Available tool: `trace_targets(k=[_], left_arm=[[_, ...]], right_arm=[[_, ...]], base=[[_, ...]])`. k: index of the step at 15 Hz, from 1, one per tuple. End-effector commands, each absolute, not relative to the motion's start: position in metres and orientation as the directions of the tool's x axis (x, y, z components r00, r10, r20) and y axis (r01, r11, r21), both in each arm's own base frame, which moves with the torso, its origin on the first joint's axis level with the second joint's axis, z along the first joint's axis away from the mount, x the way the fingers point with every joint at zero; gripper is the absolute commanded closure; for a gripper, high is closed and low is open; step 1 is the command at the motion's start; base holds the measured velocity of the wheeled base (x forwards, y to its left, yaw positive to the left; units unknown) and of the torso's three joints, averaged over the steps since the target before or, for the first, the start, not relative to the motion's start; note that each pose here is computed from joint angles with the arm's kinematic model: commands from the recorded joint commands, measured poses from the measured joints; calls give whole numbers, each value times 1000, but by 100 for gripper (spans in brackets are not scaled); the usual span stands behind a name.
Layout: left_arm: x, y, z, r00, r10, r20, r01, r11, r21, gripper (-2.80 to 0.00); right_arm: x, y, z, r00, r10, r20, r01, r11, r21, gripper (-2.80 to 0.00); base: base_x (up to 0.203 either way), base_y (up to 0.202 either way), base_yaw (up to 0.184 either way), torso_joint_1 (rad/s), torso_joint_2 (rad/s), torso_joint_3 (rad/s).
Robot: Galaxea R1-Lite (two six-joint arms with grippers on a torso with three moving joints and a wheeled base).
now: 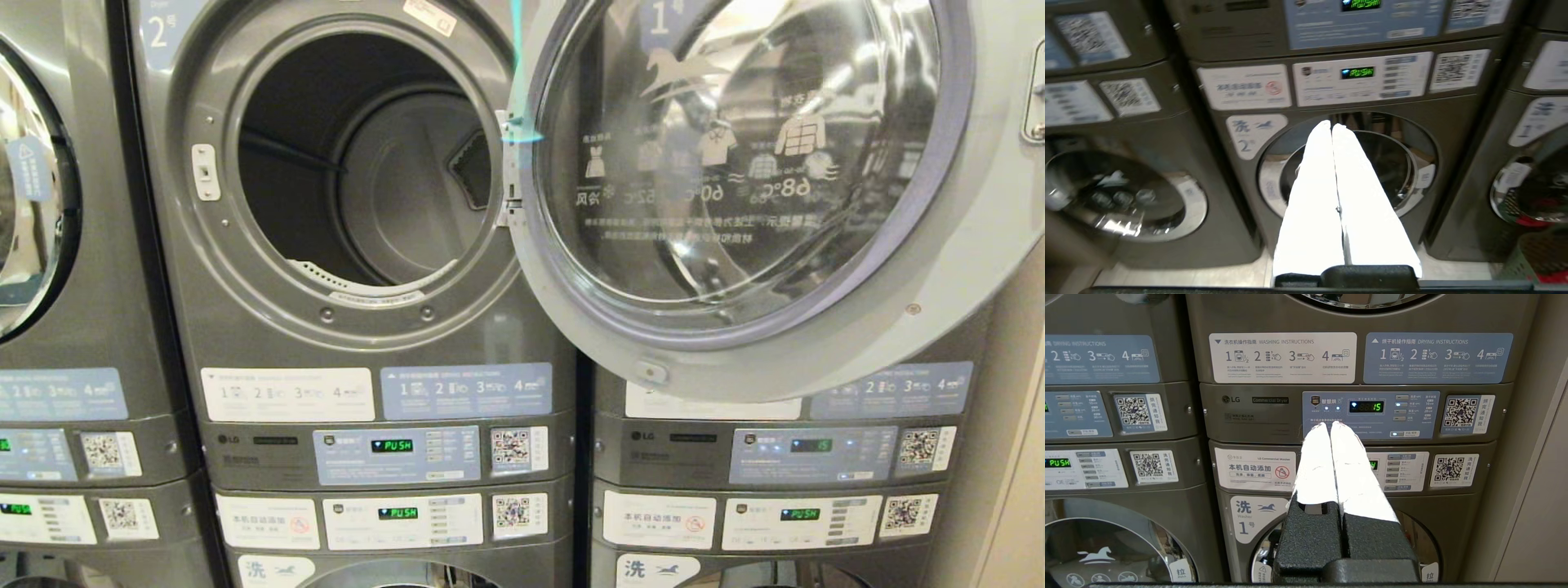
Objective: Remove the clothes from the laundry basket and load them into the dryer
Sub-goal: Open the dryer, then take the clothes out of the basket
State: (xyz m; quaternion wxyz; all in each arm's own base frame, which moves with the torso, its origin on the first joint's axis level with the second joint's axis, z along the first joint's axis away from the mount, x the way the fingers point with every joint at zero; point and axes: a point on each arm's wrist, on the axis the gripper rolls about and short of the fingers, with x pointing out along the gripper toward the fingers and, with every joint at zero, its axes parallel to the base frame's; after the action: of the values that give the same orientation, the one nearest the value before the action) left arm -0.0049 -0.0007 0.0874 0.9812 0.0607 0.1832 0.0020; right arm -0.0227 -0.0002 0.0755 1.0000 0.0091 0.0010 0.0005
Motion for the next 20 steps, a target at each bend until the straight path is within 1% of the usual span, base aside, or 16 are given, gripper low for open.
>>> trace_targets(k=[1,3,4,8,20], left_arm=[[-15,-1,82,965,-16,-261,49,991,121,0],[-26,-1,78,991,-38,-128,52,992,111,0],[-28,-1,77,995,-43,-90,52,994,98,0],[-28,-1,76,995,-44,-84,51,995,82,0],[-28,-1,76,996,-42,-84,48,996,78,0]], right_arm=[[-23,0,76,1000,2,-2,-2,1000,18,0],[-23,0,76,1000,3,-2,-3,1000,14,0],[-23,0,76,1000,5,-2,-5,1000,13,0],[-23,0,76,1000,5,0,-5,1000,8,0],[-23,0,76,1000,3,-2,-3,1000,20,0]], base=[[0,0,0,0,0,0],[0,0,0,0,0,0],[0,0,0,0,0,0],[0,0,0,0,0,0],[0,0,0,-55,121,66]])
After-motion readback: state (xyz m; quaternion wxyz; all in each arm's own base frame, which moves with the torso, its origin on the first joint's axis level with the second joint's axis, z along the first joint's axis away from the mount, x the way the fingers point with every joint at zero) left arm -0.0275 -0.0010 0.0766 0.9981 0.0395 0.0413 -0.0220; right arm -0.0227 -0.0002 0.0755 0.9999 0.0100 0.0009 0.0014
